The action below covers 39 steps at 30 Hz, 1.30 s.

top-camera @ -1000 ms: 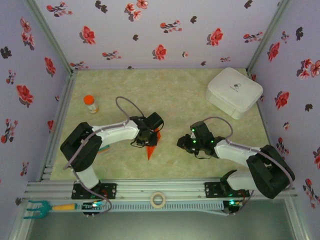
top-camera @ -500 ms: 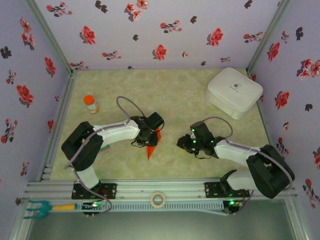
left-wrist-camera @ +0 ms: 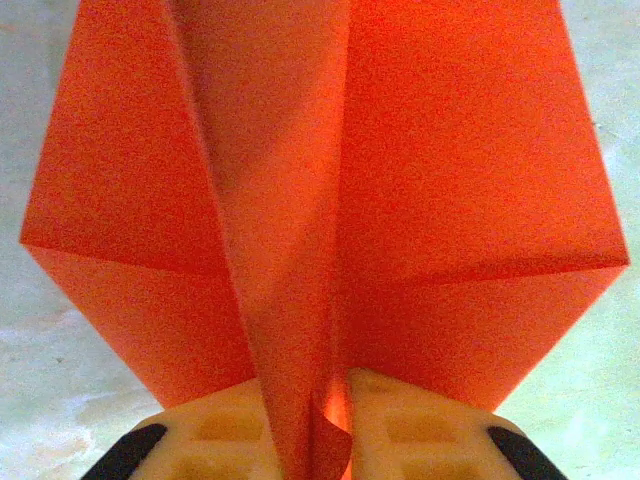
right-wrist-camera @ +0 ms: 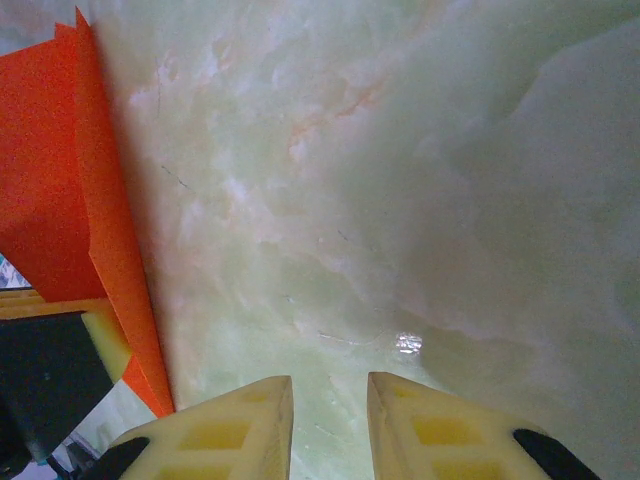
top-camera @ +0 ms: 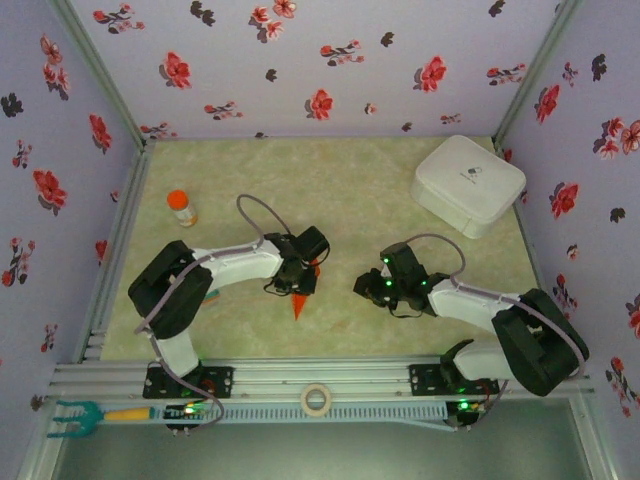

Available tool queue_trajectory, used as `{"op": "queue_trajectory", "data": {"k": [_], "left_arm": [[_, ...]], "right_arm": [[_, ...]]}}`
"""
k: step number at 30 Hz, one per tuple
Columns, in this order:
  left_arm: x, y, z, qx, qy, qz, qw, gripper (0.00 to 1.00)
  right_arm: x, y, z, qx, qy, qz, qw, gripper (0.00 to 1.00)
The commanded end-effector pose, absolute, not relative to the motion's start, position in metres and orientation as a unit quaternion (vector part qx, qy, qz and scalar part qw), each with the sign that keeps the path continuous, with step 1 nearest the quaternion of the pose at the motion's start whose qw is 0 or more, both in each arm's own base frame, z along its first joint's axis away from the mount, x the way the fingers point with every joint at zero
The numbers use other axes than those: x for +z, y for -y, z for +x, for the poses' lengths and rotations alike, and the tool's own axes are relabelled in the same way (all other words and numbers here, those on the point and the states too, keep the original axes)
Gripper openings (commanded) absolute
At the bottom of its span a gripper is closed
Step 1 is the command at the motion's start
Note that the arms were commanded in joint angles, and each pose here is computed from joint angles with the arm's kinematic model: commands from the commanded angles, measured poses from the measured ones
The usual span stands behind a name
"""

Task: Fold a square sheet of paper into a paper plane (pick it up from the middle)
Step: Move the paper plane to the center of the table.

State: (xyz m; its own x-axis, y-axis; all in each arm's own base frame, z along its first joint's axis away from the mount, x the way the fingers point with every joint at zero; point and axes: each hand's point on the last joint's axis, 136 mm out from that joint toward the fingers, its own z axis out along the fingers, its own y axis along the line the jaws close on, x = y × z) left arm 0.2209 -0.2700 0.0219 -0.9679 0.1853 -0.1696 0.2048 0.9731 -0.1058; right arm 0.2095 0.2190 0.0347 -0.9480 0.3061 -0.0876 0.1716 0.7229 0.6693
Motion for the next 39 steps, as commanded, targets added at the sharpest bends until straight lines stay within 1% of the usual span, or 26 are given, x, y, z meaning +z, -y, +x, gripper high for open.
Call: {"op": "queue_trajectory", "data": {"k": [1,9,15,24,31,35,39], "left_arm": [[0.020,0.275,0.219,-0.062,-0.989,0.112,0.074,0.17],[0.011,0.275,0.218,-0.055,-0.990,0.109,0.068,0.18],[0.006,0.274,0.222,-0.037,-0.991,0.100,0.075,0.19],[0.004,0.287,0.245,-0.011,-0.993,0.063,0.100,0.25],[0.000,0.295,0.262,0.018,-0.993,0.025,0.112,0.32],[0.000,0.298,0.265,0.032,-0.993,0.013,0.116,0.33],[0.010,0.303,0.266,0.033,-0.991,0.012,0.125,0.34]], "right_arm": [[0.040,-0.225,0.213,0.356,-0.921,0.124,0.101,0.27],[0.044,-0.227,0.215,0.361,-0.919,0.121,0.104,0.27],[0.056,-0.227,0.217,0.365,-0.917,0.115,0.115,0.27],[0.071,-0.214,0.217,0.339,-0.924,0.103,0.146,0.27],[0.081,-0.192,0.217,0.305,-0.929,0.105,0.181,0.28],[0.084,-0.183,0.218,0.303,-0.925,0.114,0.198,0.30],[0.085,-0.176,0.219,0.304,-0.923,0.121,0.202,0.31]]}}
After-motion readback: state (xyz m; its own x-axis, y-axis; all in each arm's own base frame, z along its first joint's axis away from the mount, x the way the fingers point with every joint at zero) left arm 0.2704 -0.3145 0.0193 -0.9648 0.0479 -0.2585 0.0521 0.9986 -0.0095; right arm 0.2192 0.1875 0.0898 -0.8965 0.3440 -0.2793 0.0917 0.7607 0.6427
